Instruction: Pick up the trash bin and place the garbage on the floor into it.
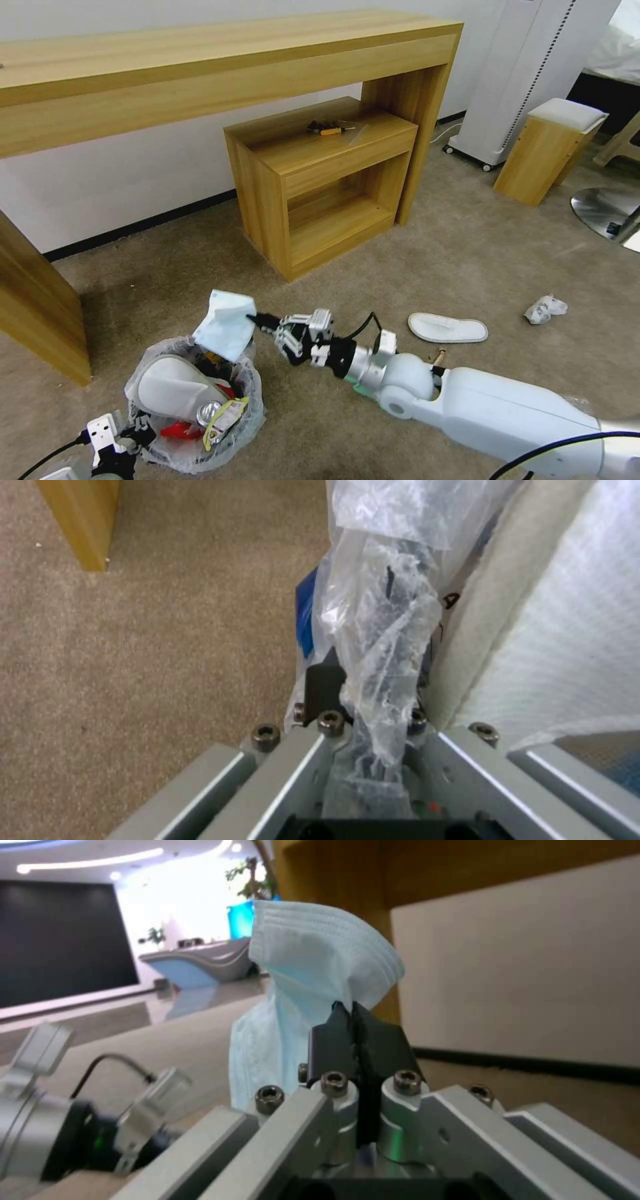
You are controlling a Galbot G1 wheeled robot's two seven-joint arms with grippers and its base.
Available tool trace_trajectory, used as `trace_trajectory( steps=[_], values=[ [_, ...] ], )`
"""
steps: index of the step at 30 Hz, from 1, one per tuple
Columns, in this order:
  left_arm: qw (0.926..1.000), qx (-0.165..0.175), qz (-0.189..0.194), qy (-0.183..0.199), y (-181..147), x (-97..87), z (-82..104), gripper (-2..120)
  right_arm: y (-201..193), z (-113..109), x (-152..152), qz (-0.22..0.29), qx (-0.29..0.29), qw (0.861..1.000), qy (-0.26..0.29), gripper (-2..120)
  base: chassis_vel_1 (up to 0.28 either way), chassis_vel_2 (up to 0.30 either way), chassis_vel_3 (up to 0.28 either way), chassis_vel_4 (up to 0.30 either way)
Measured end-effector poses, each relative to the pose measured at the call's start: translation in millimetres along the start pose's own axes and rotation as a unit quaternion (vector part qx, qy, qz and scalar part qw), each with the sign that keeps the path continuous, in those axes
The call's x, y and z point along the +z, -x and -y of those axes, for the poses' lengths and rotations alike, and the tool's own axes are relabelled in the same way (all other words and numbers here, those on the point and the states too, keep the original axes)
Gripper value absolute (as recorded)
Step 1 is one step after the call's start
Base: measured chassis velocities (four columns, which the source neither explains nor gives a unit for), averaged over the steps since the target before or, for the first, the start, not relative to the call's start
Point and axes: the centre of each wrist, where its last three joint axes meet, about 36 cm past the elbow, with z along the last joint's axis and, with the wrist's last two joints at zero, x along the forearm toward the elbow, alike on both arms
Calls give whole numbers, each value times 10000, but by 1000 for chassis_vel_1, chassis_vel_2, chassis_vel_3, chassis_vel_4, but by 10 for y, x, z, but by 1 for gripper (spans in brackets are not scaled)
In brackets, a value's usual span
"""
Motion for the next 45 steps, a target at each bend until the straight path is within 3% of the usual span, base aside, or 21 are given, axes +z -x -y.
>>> trace_trajectory(
  steps=[20,45],
  values=[
    [10000,-24,-60,33,101,11,-55,0,268,138,-41,-997,-811,9904,-514,0,0,0,0,0],
    [10000,-54,-7,-53,76,-3,-41,0,411,-50,146,-1293,-1185,9835,-452,2,0,0,0,0]
  ],
)
